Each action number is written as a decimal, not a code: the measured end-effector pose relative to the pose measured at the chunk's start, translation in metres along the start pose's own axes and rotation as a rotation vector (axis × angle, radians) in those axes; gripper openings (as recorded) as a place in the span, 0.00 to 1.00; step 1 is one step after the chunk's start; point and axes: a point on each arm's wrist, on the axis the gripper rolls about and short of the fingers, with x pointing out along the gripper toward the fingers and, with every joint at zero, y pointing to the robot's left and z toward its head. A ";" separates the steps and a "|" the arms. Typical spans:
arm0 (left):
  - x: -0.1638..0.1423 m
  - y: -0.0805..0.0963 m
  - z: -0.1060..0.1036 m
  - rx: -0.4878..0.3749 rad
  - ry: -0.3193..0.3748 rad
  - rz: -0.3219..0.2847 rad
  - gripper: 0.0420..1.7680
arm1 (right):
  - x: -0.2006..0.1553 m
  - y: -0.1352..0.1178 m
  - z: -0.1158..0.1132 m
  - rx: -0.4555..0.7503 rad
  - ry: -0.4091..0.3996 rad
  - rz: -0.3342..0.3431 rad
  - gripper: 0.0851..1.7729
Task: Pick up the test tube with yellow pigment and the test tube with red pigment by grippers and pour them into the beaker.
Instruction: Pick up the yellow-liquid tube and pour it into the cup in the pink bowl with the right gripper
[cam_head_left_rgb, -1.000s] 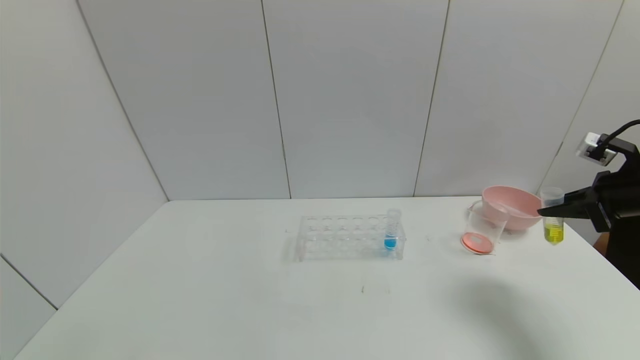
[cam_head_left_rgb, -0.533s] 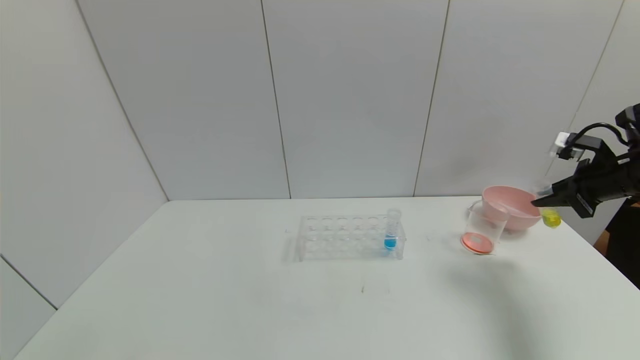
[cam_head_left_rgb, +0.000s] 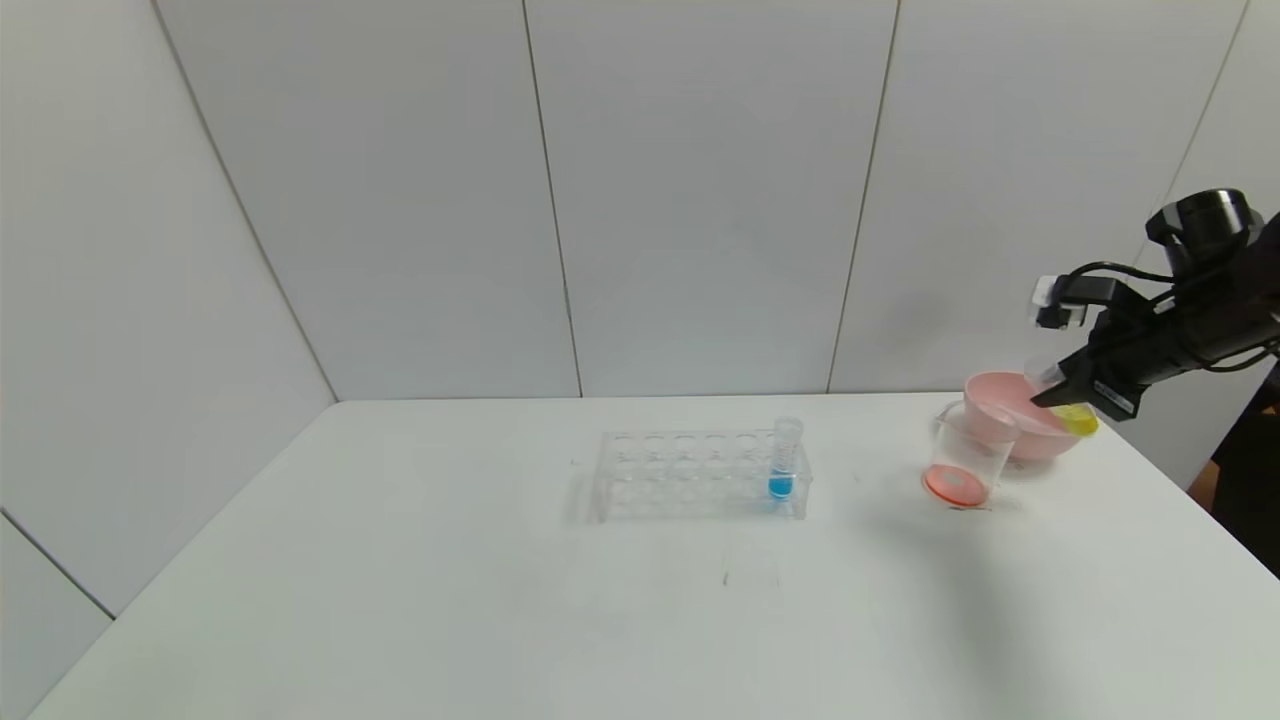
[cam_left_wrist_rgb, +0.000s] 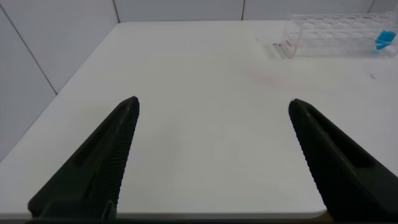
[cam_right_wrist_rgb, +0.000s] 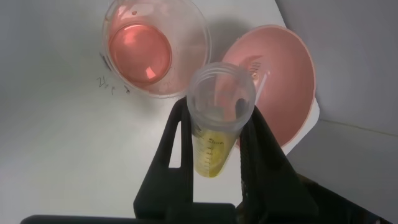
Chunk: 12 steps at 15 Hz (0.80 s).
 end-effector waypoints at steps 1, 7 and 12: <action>0.000 0.000 0.000 0.000 0.000 0.000 0.97 | 0.001 0.001 0.003 -0.024 0.024 0.001 0.24; 0.000 0.000 0.000 0.000 0.000 0.000 0.97 | 0.010 0.005 0.014 -0.081 0.040 0.002 0.24; 0.000 0.000 0.000 0.000 0.000 0.000 0.97 | 0.012 0.007 0.018 -0.120 0.064 -0.004 0.24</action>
